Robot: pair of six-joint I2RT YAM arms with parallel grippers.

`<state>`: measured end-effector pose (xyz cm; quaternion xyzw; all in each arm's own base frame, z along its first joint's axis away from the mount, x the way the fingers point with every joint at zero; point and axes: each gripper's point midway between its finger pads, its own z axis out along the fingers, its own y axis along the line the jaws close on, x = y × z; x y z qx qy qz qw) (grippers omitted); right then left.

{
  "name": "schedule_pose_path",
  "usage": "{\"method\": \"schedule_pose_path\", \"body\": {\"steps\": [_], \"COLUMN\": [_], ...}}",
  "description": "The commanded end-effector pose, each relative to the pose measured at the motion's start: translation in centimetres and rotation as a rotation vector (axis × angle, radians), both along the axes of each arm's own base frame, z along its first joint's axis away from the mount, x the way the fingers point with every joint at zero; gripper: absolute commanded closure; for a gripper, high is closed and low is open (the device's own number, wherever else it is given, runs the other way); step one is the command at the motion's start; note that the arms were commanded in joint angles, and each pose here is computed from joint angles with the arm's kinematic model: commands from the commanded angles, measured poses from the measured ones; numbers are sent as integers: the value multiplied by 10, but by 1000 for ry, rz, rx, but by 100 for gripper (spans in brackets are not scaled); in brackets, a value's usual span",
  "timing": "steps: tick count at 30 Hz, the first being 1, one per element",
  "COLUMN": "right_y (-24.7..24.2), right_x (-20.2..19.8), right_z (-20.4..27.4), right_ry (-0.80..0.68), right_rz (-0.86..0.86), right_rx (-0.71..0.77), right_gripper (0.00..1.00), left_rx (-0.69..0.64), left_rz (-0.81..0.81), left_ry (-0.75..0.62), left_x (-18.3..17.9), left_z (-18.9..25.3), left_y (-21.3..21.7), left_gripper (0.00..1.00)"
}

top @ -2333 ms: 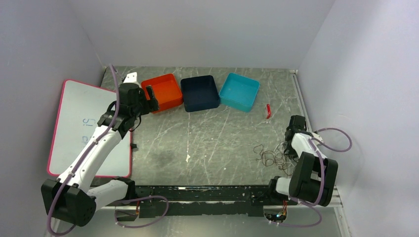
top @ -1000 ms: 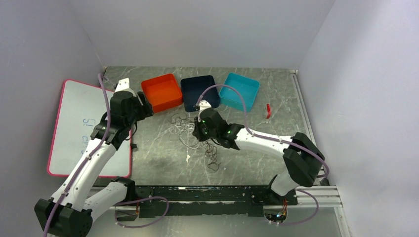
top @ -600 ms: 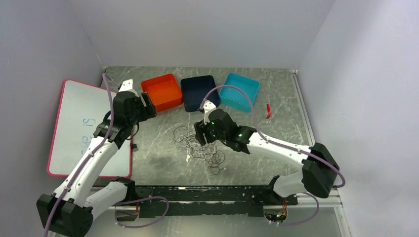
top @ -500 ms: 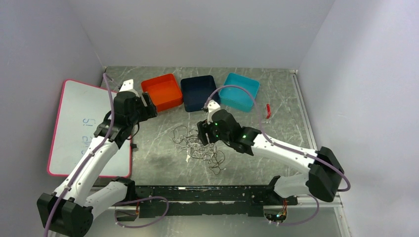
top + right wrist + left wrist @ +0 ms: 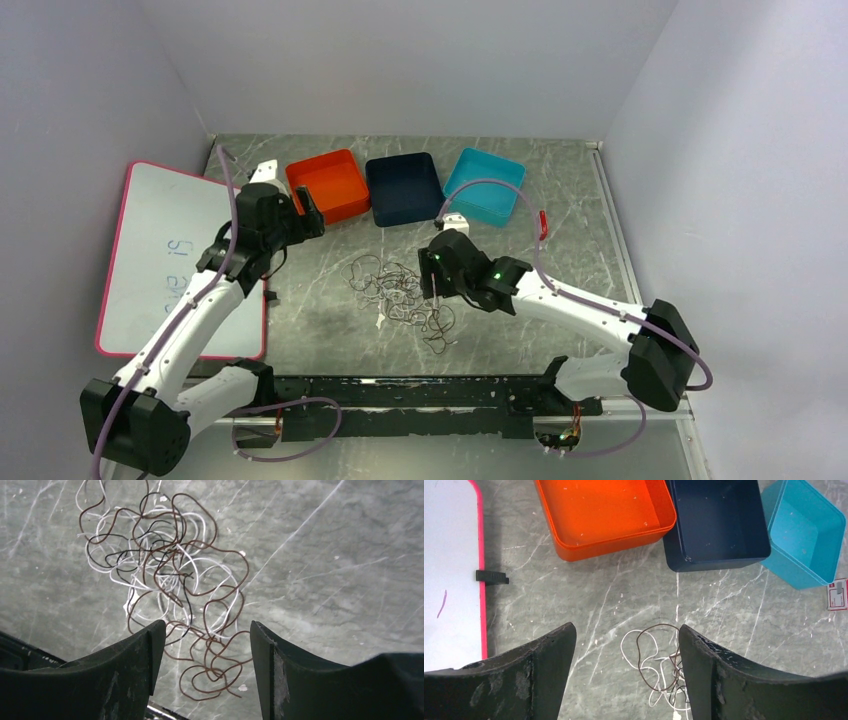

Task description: Untangle the cables

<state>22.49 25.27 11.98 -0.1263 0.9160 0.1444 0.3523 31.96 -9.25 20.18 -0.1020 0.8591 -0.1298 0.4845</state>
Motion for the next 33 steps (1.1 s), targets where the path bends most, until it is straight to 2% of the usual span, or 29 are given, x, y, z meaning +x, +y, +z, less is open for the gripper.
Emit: {"method": "schedule_pose_path", "body": {"steps": [1, 7, 22, 29, 33], "right_y": [7, 18, 28, 34, 37], "right_x": [-13, -11, -13, -9, -4], "right_z": [-7, -23, -52, -53, -41], "right_ry": [69, 97, 134, 123, 85], "right_rz": [-10, 10, 5, 3, 21], "right_rx": [83, 81, 123, 144, 163], "right_gripper": [34, 41, 63, 89, 100], "left_rx": [-34, -34, -55, -49, -60], "left_rz": [-47, -28, -57, -87, -137], "left_ry": [-65, -87, -160, -181, -209], "left_x": [1, -1, -3, -5, -5], "left_z": [14, 17, 33, 37, 46], "left_y": [-10, -6, -10, -12, -20], "left_gripper": [19, 0, 0, 1, 0]}}
